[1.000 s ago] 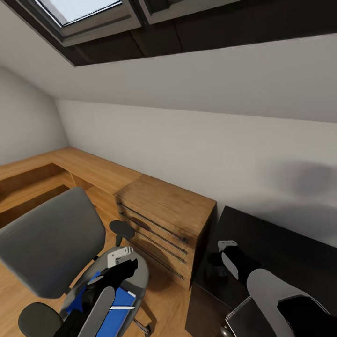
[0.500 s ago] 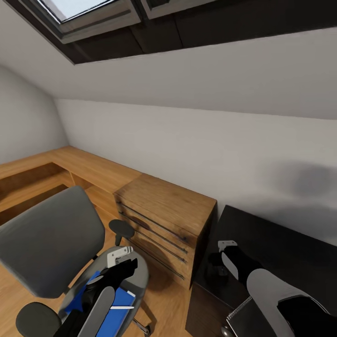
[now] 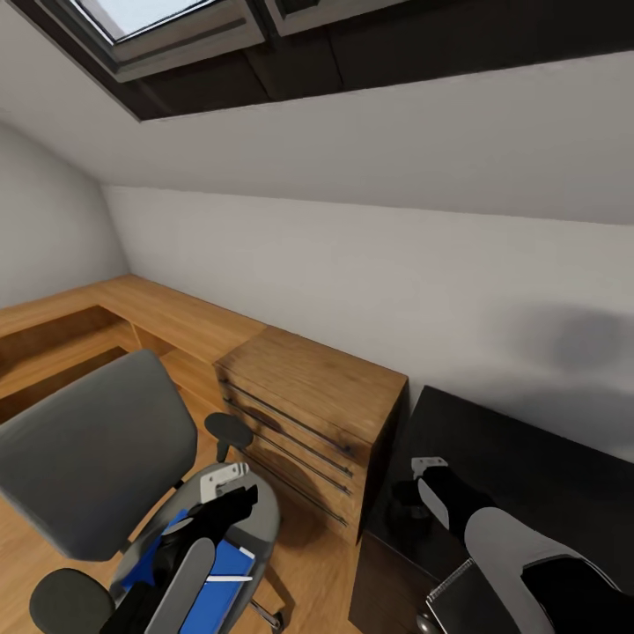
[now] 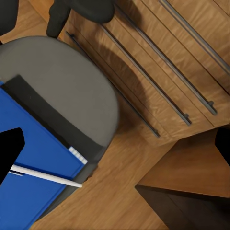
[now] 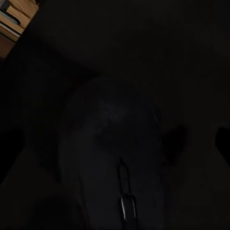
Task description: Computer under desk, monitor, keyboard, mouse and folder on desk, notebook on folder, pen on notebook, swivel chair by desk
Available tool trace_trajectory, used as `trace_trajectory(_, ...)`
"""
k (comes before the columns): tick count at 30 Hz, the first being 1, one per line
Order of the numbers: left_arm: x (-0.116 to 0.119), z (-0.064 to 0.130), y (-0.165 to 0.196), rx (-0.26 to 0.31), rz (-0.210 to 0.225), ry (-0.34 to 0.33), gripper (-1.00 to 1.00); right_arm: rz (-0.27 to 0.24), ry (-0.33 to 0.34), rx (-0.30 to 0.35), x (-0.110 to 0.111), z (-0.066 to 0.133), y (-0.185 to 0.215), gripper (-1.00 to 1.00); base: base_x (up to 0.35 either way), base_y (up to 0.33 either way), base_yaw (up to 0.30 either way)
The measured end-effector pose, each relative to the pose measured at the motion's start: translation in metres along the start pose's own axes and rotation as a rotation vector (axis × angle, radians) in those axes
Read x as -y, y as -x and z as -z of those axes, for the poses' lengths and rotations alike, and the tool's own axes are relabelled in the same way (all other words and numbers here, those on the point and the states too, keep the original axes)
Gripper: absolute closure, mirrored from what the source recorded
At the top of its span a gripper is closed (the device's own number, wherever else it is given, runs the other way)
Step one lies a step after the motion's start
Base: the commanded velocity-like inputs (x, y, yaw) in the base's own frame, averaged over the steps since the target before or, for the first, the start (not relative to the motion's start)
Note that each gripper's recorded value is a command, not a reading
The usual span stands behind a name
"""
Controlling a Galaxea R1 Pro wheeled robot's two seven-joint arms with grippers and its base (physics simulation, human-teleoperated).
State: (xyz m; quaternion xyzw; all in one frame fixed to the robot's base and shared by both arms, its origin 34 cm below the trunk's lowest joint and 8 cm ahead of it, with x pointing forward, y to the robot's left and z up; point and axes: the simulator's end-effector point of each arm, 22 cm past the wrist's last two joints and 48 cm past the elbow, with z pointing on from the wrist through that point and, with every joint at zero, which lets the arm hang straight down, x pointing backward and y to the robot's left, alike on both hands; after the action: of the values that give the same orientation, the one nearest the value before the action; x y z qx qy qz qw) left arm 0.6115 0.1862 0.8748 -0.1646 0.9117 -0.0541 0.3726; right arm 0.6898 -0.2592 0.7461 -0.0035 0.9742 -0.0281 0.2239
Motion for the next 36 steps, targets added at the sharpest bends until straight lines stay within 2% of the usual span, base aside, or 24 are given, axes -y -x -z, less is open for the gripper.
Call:
trace_trajectory(9, 0.001, -0.004, 0.001, 0.01, 0.004, -0.006, -1.0, 0.0, -0.001, -0.002, 0.0, -0.007, -0.003, -1.0, 0.0, 0.0, 0.0)
trace_trajectory(17, 0.004, -0.005, -0.004, -0.008, 0.027, -0.024, -1.0, 0.0, -0.001, -0.002, 0.0, -0.009, -0.003, -1.0, 0.0, 0.0, 0.0)
trace_trajectory(27, 0.003, -0.008, -0.006, -0.011, 0.032, -0.026, -1.0, -0.002, 0.0, 0.001, -0.001, -0.012, -0.003, -1.0, 0.0, 0.0, 0.0)
trace_trajectory(28, 0.003, -0.008, -0.006, -0.011, 0.032, -0.026, -1.0, -0.001, 0.0, 0.001, -0.001, -0.012, -0.003, 1.0, 0.0, 0.0, 0.0)
trace_trajectory(36, 0.003, -0.008, -0.006, -0.011, 0.032, -0.026, -1.0, 0.007, -0.004, 0.002, 0.0, -0.012, -0.003, 1.0, 0.0, 0.0, 0.0)
